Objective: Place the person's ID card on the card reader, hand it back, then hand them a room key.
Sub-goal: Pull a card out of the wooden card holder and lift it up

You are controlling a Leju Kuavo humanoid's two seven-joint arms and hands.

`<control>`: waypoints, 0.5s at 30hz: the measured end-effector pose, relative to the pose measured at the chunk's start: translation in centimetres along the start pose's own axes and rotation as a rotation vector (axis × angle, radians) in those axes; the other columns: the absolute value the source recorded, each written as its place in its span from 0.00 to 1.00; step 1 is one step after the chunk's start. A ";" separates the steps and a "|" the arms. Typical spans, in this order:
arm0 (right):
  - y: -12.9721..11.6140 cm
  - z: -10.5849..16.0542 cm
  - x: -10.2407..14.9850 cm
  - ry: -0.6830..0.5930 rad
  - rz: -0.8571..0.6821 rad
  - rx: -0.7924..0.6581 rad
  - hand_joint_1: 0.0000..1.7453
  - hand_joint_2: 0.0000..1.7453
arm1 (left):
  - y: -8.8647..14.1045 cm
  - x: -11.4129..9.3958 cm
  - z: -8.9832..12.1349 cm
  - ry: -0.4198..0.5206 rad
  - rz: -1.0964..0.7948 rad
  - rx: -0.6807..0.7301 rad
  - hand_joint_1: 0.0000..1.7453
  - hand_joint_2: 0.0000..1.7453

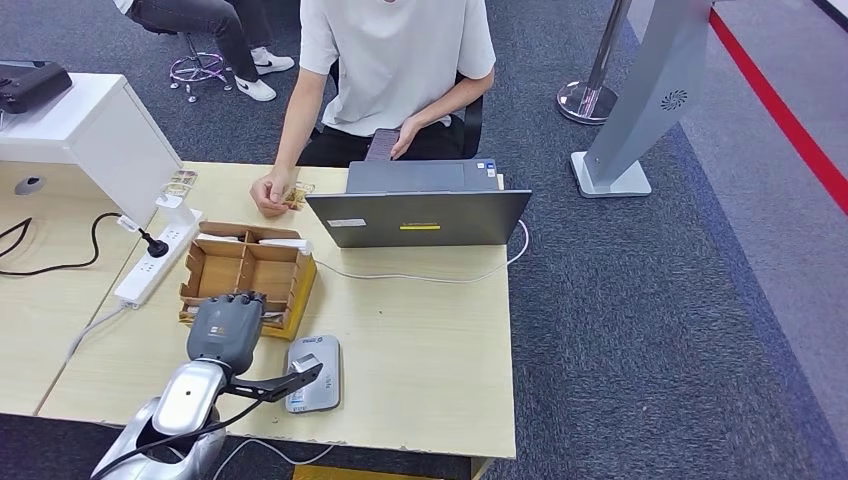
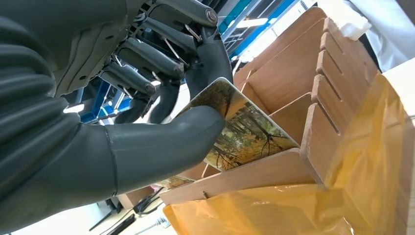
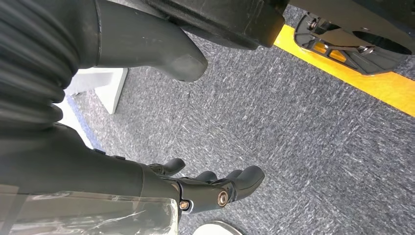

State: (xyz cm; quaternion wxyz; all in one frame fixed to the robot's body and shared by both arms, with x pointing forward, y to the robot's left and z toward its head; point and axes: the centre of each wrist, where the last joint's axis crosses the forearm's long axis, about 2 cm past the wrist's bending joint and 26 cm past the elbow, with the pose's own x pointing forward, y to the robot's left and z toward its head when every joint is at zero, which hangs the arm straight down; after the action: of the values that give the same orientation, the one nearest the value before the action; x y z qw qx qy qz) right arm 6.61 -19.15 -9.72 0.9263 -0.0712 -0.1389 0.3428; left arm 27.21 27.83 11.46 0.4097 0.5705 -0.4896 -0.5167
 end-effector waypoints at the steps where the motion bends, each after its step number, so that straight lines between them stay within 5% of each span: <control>1: 0.0 0.0 0.0 -0.001 0.000 0.000 0.00 1.00 | 0.0 0.0 0.0 0.002 0.000 0.000 1.00 1.00; 10: 0.0 0.0 0.0 -0.003 -0.001 -0.004 0.00 1.00 | 0.4 -0.5 0.2 0.051 -0.002 0.037 1.00 1.00; 15: 0.0 0.0 -0.1 0.011 -0.013 -0.005 0.00 1.00 | 2.8 -0.2 0.0 0.040 0.009 0.123 1.00 1.00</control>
State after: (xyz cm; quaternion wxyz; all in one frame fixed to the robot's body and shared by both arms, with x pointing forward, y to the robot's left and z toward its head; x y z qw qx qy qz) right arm 6.56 -19.26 -9.74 0.9291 -0.0746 -0.1354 0.3359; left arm 26.81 27.53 14.18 0.3860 0.6024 -0.5147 -0.4725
